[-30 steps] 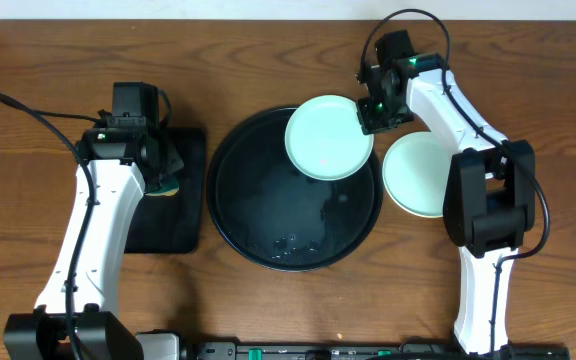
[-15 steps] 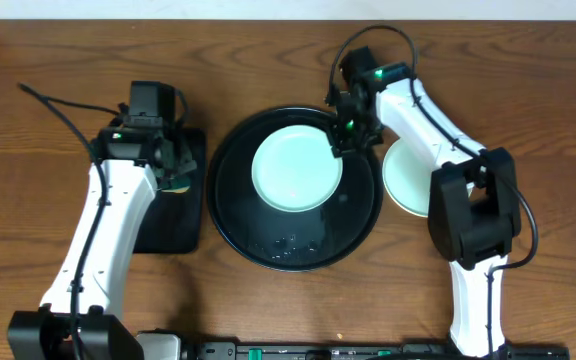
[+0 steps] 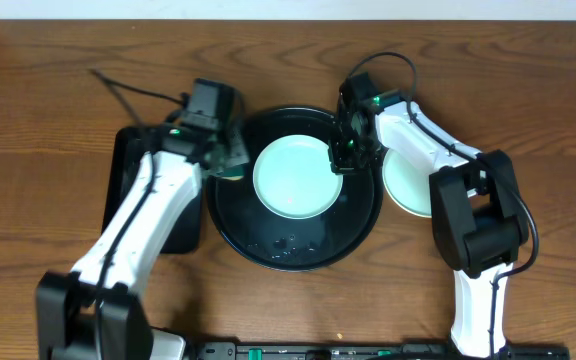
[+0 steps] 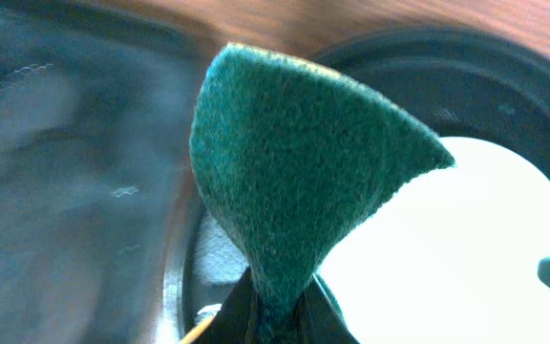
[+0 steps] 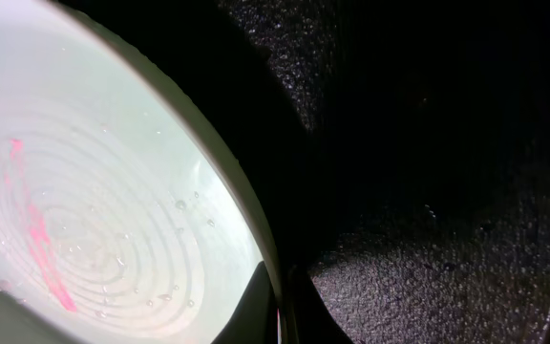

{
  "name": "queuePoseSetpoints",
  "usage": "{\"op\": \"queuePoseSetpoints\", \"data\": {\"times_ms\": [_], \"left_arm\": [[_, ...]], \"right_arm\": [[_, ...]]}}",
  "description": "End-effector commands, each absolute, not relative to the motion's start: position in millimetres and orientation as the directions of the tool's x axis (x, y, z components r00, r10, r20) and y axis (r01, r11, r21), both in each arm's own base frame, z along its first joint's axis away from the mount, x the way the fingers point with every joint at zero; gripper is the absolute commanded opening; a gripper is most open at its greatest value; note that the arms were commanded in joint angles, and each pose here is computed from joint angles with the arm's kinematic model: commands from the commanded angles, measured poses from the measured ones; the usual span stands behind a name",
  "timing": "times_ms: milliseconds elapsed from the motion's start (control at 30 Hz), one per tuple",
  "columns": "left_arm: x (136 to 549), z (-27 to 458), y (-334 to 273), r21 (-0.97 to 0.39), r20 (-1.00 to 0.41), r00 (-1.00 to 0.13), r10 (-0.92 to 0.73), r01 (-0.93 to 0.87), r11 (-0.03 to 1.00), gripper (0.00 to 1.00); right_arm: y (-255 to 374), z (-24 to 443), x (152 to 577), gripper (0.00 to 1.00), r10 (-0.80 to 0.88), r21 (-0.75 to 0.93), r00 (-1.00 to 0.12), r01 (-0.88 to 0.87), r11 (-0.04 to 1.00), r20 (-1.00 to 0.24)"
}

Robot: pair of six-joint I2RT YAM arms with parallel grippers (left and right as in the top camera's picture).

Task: Clean dirty plates on tray and stack at the side
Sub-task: 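Scrub the mint-green plate with the sponge held in the left gripper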

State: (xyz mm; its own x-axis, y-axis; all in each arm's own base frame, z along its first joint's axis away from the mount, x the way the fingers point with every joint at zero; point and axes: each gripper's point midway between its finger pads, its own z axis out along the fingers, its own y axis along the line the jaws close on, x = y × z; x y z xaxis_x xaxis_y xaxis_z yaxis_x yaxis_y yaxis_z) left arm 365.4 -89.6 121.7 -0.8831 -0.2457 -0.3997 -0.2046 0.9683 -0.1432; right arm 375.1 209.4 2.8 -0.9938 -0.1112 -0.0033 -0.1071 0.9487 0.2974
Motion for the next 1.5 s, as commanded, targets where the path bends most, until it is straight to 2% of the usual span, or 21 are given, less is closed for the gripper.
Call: {"op": "queuePoseSetpoints", "data": {"times_ms": [0, 100, 367, 667, 800, 900, 1033, 1167, 1267, 1367, 1467], "left_arm": [[364.9, 101.0, -134.5, -0.231, -0.343, -0.932, -0.118, -0.038, 0.972, 0.07], [370.1, 85.4, -155.4, -0.264, -0.331, -0.940, -0.080, 0.011, 0.965, 0.08], [382.9, 56.8, -172.3, -0.249, -0.295, -0.954, -0.049, 0.027, 0.968, 0.07], [359.3, 20.7, -175.4, -0.187, -0.145, -0.989, -0.004, 0.024, 0.982, 0.08], [347.2, 20.7, -194.2, -0.194, -0.140, -0.985, 0.097, 0.124, 0.973, 0.07], [334.7, 23.5, -219.5, -0.258, -0.144, -0.964, 0.223, 0.254, 0.932, 0.07], [334.1, 24.0, -228.5, -0.248, -0.167, -0.954, 0.249, 0.285, 0.926, 0.07], [357.7, 21.5, -195.8, -0.084, -0.227, -0.973, 0.041, 0.061, 0.995, 0.08], [373.1, 25.8, -158.9, 0.057, -0.325, -0.935, -0.142, -0.169, 0.984, 0.07], [381.0, 32.5, -137.8, 0.140, -0.403, -0.897, -0.181, -0.256, 0.957, 0.07], [379.5, 33.2, -132.8, 0.166, -0.405, -0.898, -0.173, -0.258, 0.952, 0.08]], "right_arm": [[198.2, -23.2, 359.0, 0.01, -0.088, 0.243, -0.995, -0.072, 0.967, 0.057], [198.4, -23.4, 359.5, 0.01, -0.088, 0.244, -0.995, -0.073, 0.967, 0.054], [198.6, -23.4, 359.7, 0.01, -0.089, 0.244, -0.995, -0.073, 0.967, 0.053], [198.9, -23.5, 360.4, 0.01, -0.089, 0.245, -0.995, -0.074, 0.967, 0.050], [198.8, -23.7, 360.3, 0.01, -0.089, 0.245, -0.995, -0.074, 0.967, 0.050], [198.5, -24.1, 359.8, 0.01, -0.089, 0.244, -0.995, -0.074, 0.967, 0.051], [197.9, -24.4, 359.7, 0.01, -0.088, 0.241, -0.995, -0.074, 0.968, 0.051], [197.9, -24.5, 359.5, 0.01, -0.088, 0.241, -0.995, -0.073, 0.968, 0.052], [197.7, -24.6, 359.4, 0.01, -0.088, 0.240, -0.995, -0.073, 0.968, 0.052], [197.2, -24.8, 359.7, 0.01, -0.088, 0.237, -0.995, -0.074, 0.969, 0.051], [197.2, -24.8, 359.7, 0.01, -0.088, 0.237, -0.995, -0.074, 0.969, 0.051]]}}
